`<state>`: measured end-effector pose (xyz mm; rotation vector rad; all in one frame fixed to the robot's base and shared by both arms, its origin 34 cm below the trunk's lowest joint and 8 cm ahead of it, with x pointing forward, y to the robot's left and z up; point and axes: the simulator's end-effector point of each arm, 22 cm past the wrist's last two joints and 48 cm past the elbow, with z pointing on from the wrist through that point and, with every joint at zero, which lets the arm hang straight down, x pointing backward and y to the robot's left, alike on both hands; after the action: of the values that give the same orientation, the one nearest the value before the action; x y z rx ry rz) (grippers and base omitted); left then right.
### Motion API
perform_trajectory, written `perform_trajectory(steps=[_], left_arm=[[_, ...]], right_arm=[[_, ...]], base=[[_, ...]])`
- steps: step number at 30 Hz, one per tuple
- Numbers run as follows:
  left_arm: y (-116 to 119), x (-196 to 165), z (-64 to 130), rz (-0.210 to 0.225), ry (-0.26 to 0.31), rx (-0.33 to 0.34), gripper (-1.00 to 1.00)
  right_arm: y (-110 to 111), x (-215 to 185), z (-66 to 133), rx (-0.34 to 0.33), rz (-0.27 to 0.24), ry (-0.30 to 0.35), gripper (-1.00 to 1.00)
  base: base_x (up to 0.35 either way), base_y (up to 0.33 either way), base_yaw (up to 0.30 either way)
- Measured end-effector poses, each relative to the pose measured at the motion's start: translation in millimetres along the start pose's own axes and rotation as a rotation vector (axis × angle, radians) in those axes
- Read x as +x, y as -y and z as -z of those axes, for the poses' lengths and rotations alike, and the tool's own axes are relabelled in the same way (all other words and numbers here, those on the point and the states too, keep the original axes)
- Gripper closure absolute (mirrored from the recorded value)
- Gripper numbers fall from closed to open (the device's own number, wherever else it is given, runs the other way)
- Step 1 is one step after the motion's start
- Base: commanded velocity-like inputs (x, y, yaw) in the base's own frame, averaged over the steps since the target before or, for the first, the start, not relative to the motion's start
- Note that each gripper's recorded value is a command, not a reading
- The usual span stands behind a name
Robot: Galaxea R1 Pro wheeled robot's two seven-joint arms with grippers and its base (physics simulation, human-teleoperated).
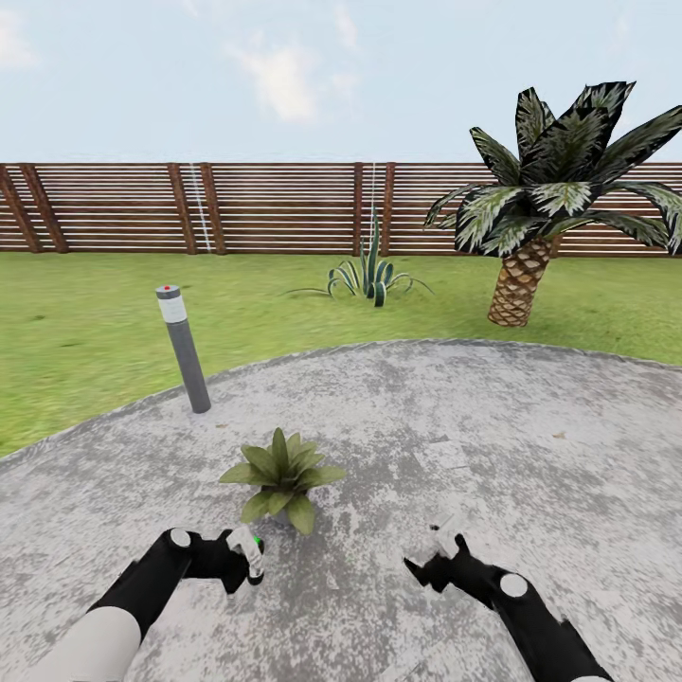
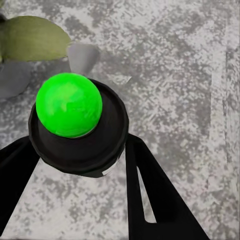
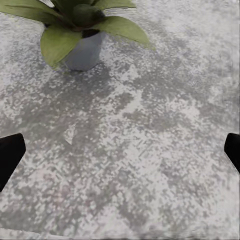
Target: Pick up the pesticide atomizer in the garden and spray insectifuge to fully cover both potted plants in the garden.
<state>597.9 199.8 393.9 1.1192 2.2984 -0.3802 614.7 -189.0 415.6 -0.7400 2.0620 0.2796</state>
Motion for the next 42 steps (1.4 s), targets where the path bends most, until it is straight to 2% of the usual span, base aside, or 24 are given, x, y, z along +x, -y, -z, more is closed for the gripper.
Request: perform_trajectory(steps=[1, 2, 3, 6, 8, 11, 14, 16, 17, 19, 20, 27, 30, 31, 32, 34, 35, 36, 42], left_arm=[[-6.5, 2.4, 1.2, 0.043, 0.014, -0.023, 1.0], [-9.2, 3.3, 1.4, 0.065, 0.021, -0.034, 1.0], [-10.4, 3.6, 1.2, 0.076, 0.025, -0.04, 1.0], [-17.0, 7.7, -0.4, 0.151, 0.046, -0.078, 1.0], [-26.3, 12.9, 0.8, 0.21, 0.061, -0.12, 1.0], [-50.7, 23.5, 8.4, 0.308, 0.085, -0.219, 1.0], [-58.8, 29.9, 11.7, 0.347, 0.082, -0.254, 1.0], [-60.2, 37.1, 12.7, 0.382, 0.058, -0.261, 1.0], [-59.3, 43.5, 13.1, 0.412, 0.03, -0.26, 1.0], [-58.1, 48.5, 13.4, 0.436, 0.006, -0.258, 1.0], [-56.2, 52.5, 13.1, 0.456, -0.017, -0.254, 1.0], [-54.1, 58.0, 13.3, 0.493, -0.052, -0.25, 1.0], [-43.2, 75.8, 15.3, 0.589, -0.16, -0.224, 1.0], [-25.6, 75.6, 22.3, 0.637, -0.379, -0.182, 1.0], [-42.6, 55.0, 34.5, 0.667, -0.395, -0.203, 1.0], [-41.8, 56.0, 39.1, 0.691, -0.427, -0.203, 1.0], [-42.0, 55.4, 40.1, 0.695, -0.433, -0.203, 1.0], [-34.3, 59.4, 37.6, 0.635, -0.484, -0.199, 1.0], [-32.3, 60.6, 37.1, 0.632, -0.489, -0.196, 1.0]], right_arm=[[24.5, 21.8, 6.3, 0.111, -0.057, 0.015, -1.0], [38.6, 33.1, 11.3, 0.179, -0.089, 0.022, -1.0], [45.5, 37.9, 14.1, 0.214, -0.103, 0.026, -1.0], [75.0, 59.4, 30.1, 0.386, -0.146, 0.048, -1.0], [83.0, 71.0, 38.3, 0.456, -0.159, 0.055, -1.0], [83.1, 96.8, 50.4, 0.519, -0.178, 0.036, -1.0], [85.7, 105.6, 58.3, 0.559, -0.185, 0.039, -1.0], [90.2, 114.3, 67.5, 0.586, -0.184, 0.038, -1.0], [91.3, 125.1, 74.6, 0.6, -0.194, 0.028, -1.0], [87.6, 136.4, 78.9, 0.607, -0.218, 0.015, -1.0], [80.0, 150.0, 82.6, 0.611, -0.252, 0.002, -1.0], [70.4, 163.7, 85.3, 0.605, -0.278, -0.018, -1.0], [62.8, 171.7, 85.2, 0.595, -0.29, -0.037, -1.0], [58.3, 174.7, 84.7, 0.592, -0.294, -0.046, -1.0], [58.1, 174.6, 84.6, 0.591, -0.294, -0.046, -1.0], [58.2, 174.7, 84.7, 0.592, -0.294, -0.046, -1.0], [58.2, 174.7, 84.7, 0.592, -0.294, -0.046, -1.0], [48.3, 184.6, 84.6, 0.578, -0.308, -0.07, -1.0], [47.8, 184.9, 84.7, 0.578, -0.309, -0.071, -1.0]], base=[[0.0, 0.0, 0.0], [0.0, 0.0, 0.0], [0.0, 0.0, 0.0], [0.0, 0.0, 0.0], [0.0, 0.0, 0.0], [0.0, 0.0, 0.0], [0.0, 0.0, 0.0], [0.0, 0.0, 0.0], [0.0, 0.0, 0.0], [0.0, 0.0, 0.0], [0.0, 0.0, 0.0], [0.0, 0.0, 0.0], [0.075, 0.047, 0.0], [0.253, 0.162, 0.0], [0.264, 0.169, 0.0], [0.288, 0.162, 0.0], [0.0, 0.0, 0.0], [0.0, 0.0, 0.0], [0.037, 0.0, 0.0]])
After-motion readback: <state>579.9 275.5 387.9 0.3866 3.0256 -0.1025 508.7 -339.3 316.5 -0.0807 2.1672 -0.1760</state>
